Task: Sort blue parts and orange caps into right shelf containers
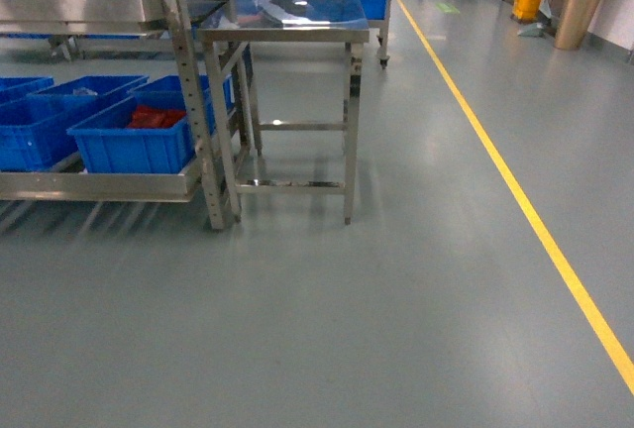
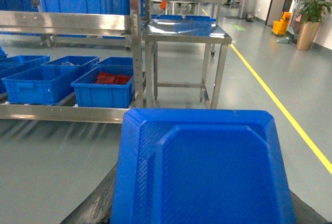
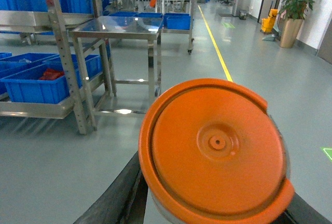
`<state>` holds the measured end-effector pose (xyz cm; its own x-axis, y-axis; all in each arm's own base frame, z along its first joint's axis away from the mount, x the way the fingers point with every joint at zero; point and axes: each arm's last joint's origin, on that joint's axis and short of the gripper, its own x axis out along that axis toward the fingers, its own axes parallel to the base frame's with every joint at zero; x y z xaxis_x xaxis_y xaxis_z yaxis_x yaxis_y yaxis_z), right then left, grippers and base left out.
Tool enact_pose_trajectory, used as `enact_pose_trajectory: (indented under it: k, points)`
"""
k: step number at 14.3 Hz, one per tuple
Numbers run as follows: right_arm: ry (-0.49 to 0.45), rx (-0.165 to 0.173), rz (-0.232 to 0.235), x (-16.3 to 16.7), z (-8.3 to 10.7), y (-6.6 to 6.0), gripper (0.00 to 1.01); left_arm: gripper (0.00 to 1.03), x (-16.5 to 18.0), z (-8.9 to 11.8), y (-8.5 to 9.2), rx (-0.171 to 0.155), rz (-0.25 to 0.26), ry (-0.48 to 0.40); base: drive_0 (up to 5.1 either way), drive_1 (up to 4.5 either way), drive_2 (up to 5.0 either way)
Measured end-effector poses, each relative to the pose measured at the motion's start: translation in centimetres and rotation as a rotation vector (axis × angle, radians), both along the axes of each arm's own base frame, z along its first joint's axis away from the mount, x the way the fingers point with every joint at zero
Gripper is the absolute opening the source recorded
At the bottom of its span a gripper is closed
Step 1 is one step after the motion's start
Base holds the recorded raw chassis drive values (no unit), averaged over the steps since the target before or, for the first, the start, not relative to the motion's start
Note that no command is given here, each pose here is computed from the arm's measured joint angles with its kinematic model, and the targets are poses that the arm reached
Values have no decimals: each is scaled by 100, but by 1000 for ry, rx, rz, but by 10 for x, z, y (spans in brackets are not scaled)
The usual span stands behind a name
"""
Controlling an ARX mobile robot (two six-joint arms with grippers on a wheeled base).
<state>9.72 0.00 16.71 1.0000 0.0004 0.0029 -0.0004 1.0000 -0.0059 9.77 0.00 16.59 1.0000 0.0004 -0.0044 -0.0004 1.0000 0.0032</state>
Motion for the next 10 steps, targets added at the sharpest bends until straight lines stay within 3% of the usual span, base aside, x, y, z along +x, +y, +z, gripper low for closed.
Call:
enact_pose_trajectory:
  k: [10]
  points:
    - [-3, 0, 0, 0, 0, 0, 43, 43, 0, 0, 0, 0, 0, -2, 2, 427, -424]
